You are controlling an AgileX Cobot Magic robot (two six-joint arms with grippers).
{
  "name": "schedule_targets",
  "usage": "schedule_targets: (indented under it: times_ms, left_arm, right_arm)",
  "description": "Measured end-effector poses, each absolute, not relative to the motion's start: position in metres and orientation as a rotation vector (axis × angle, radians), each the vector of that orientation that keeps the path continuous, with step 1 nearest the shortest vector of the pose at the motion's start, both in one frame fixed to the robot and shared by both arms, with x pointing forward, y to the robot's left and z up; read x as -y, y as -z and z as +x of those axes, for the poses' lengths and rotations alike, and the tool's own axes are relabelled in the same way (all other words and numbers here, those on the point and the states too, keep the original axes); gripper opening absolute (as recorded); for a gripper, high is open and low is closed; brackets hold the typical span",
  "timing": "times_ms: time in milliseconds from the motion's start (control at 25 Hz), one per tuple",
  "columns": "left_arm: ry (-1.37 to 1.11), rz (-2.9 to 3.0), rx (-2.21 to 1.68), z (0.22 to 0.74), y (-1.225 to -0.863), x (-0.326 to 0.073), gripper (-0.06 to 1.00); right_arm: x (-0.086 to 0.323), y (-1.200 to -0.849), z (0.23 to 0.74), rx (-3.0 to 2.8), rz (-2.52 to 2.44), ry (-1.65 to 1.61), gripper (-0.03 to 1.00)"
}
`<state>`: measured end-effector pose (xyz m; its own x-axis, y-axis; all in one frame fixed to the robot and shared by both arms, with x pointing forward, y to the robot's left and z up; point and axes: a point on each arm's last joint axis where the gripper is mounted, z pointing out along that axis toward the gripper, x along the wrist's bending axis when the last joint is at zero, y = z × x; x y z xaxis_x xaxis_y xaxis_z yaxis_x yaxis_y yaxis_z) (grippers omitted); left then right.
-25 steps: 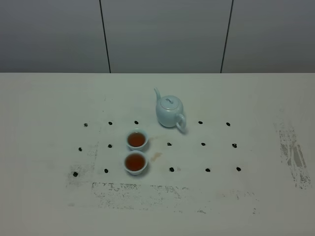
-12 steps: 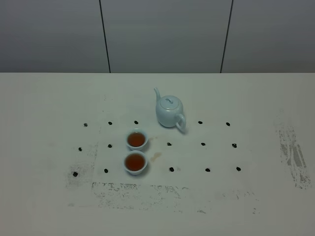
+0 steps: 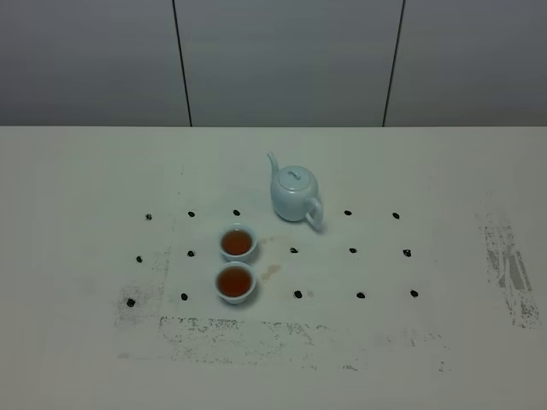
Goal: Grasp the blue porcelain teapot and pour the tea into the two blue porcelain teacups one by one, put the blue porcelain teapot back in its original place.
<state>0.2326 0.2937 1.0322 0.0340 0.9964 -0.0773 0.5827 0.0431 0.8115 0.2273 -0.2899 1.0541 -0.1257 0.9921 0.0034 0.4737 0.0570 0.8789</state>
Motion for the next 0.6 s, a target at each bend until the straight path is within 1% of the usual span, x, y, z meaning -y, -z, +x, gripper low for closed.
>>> schedule_targets:
  times_ms: [600]
  left_arm:
    - [-0.758,1.621,-1.63,0.2326,-1.0322,-0.2937,0.29]
  right_arm:
    - [0.2899,-1.0541,0.2273,-1.679,1.483,-1.003,0.4]
